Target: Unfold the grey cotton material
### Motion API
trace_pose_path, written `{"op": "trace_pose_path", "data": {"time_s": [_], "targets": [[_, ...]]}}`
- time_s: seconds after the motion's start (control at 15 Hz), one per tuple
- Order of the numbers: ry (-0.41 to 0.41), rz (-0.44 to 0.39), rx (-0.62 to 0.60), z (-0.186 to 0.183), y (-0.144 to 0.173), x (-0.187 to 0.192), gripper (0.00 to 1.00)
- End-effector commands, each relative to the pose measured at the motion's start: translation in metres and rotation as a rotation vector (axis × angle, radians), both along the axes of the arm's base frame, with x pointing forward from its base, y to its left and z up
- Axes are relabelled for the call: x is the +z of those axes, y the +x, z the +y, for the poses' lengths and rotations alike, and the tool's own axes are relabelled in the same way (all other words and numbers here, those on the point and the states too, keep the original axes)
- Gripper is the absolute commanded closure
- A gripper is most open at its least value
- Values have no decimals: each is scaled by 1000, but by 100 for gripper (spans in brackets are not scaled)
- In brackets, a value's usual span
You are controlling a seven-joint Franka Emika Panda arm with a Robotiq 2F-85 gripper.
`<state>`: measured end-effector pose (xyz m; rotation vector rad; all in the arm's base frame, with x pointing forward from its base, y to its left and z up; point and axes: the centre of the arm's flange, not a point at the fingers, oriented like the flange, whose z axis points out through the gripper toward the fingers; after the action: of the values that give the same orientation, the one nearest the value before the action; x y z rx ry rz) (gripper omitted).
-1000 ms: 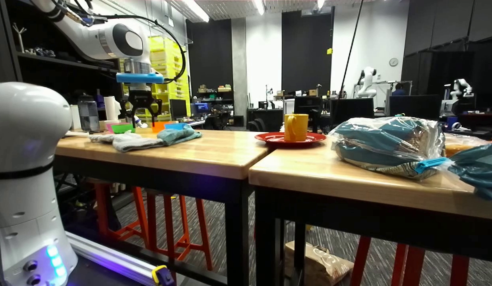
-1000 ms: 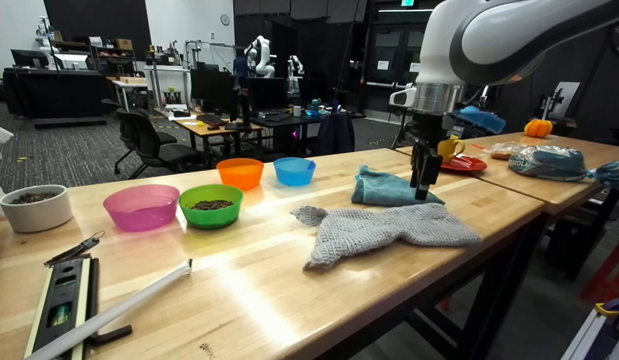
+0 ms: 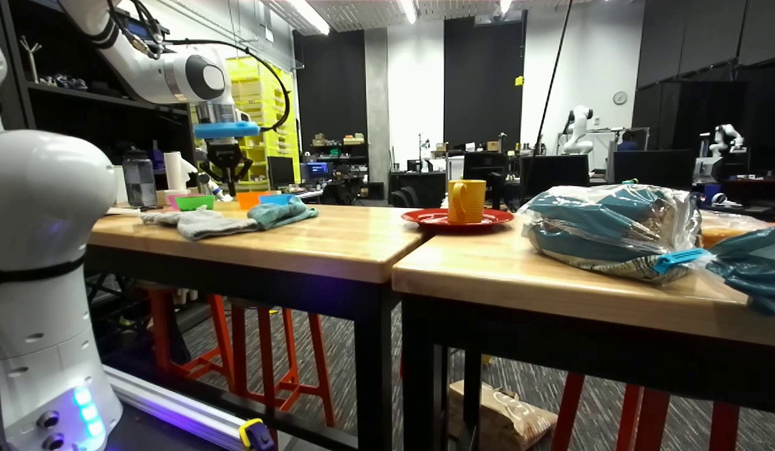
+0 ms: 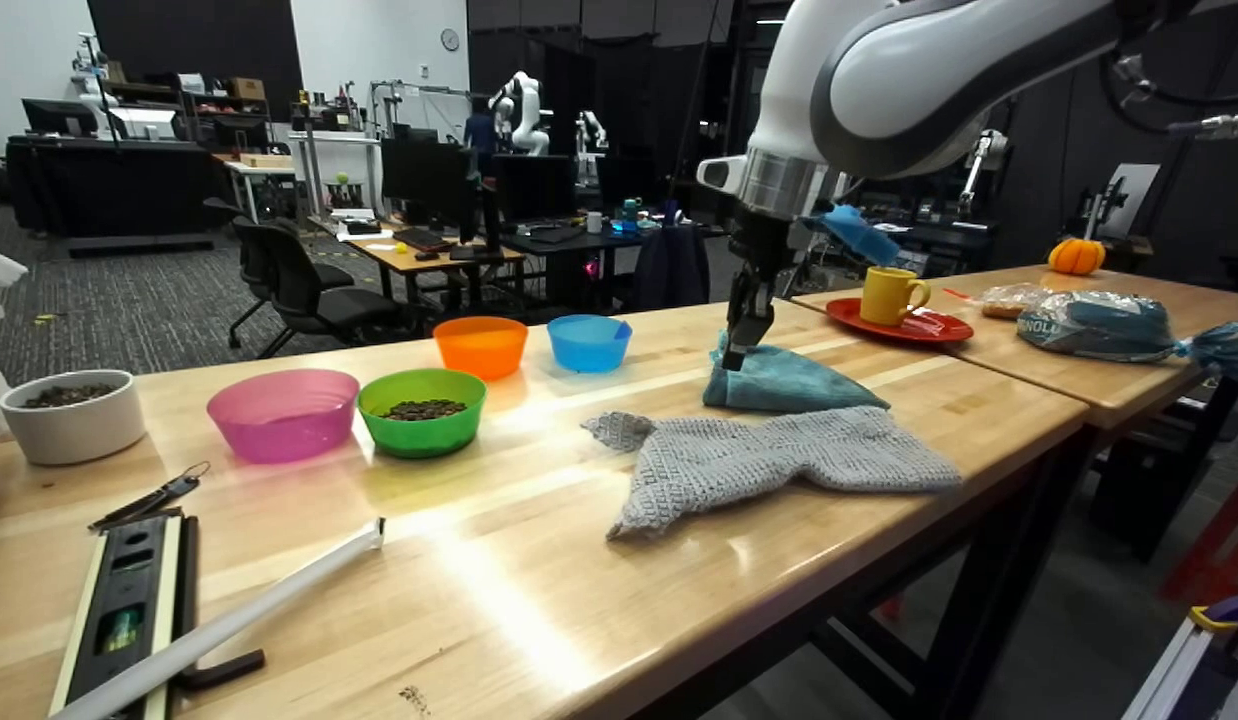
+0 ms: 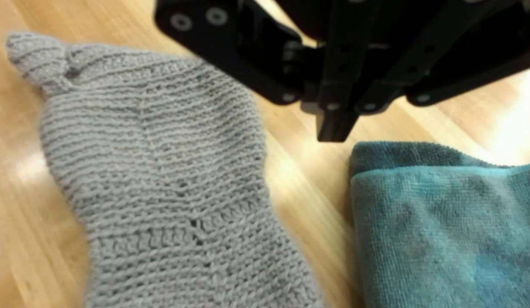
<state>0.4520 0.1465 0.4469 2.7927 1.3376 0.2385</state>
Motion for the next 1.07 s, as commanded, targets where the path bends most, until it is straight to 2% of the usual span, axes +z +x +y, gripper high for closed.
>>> {"op": "trace_pose_path", "data": {"time_s": [0.0, 0.6, 1.0], "targets": [[25, 21, 12, 21, 21, -8, 100], [100, 157, 23, 79, 12, -11, 100], [124, 215, 64, 113, -1, -34, 100]]}}
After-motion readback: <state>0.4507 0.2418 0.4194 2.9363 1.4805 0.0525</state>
